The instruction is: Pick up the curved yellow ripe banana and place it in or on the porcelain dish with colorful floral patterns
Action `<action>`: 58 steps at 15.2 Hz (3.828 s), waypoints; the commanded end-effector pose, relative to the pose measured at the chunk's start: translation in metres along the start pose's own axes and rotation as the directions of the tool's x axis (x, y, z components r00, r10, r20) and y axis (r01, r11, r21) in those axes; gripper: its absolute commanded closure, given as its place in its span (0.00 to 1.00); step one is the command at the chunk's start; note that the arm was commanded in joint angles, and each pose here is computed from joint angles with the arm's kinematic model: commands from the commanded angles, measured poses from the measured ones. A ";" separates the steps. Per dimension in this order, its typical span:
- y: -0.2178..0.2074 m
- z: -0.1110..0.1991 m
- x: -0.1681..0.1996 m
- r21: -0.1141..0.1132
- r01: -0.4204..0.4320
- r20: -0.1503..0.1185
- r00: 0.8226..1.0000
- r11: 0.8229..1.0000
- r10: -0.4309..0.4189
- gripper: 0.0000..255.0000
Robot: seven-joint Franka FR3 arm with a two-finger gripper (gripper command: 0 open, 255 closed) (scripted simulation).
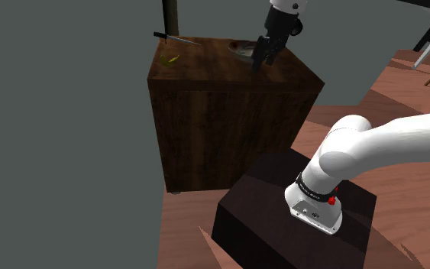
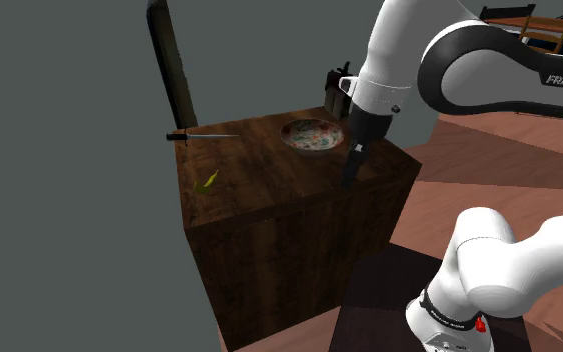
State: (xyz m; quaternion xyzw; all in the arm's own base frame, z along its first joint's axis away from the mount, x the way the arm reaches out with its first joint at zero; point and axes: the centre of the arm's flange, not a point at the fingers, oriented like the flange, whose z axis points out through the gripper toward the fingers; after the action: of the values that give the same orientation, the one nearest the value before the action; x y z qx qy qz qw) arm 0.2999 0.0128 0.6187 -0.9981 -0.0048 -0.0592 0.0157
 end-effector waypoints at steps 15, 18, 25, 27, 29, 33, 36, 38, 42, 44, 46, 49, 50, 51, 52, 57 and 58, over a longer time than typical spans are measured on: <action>-0.113 0.023 0.147 -0.038 -0.694 0.028 0.718 0.719 0.695 0.00; -0.121 0.029 0.187 -0.049 -0.802 0.030 0.594 0.595 0.804 0.00; -0.113 0.044 0.280 -0.073 -0.965 0.028 0.249 0.251 0.968 0.00; -0.104 0.049 0.306 -0.079 -0.987 0.025 0.142 0.143 0.990 0.00; -0.097 0.052 0.322 -0.084 -0.994 0.023 0.069 0.071 0.997 0.00; -0.097 0.073 0.320 -0.084 -0.994 0.023 0.069 0.071 0.997 0.00; -0.097 0.092 0.318 -0.084 -0.994 0.023 0.069 0.071 0.997 0.00; -0.097 0.092 0.318 -0.084 -0.994 0.023 0.069 0.071 0.997 0.00; -0.097 0.092 0.318 -0.084 -0.994 0.023 0.069 0.071 0.997 0.00; -0.097 0.092 0.318 -0.084 -0.994 0.023 0.069 0.071 0.997 0.00; -0.097 0.092 0.318 -0.084 -0.994 0.023 0.069 0.071 0.997 1.00; -0.097 0.092 0.318 -0.084 -0.994 0.023 0.069 0.071 0.997 1.00; -0.097 0.092 0.318 -0.084 -0.994 0.023 0.069 0.071 0.997 1.00; -0.097 0.092 0.318 -0.084 -0.994 0.023 0.069 0.071 0.997 1.00; -0.097 0.092 0.318 -0.084 -0.994 0.023 0.069 0.071 0.997 1.00; -0.098 0.076 0.320 -0.084 -0.994 0.023 0.069 0.071 0.997 1.00; -0.098 0.071 0.321 -0.084 -0.994 0.023 0.069 0.071 0.997 1.00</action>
State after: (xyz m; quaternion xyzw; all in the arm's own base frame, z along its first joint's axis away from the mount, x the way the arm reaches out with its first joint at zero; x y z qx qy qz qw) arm 0.6258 0.1153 0.5838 -0.7351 0.6773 0.0043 0.0291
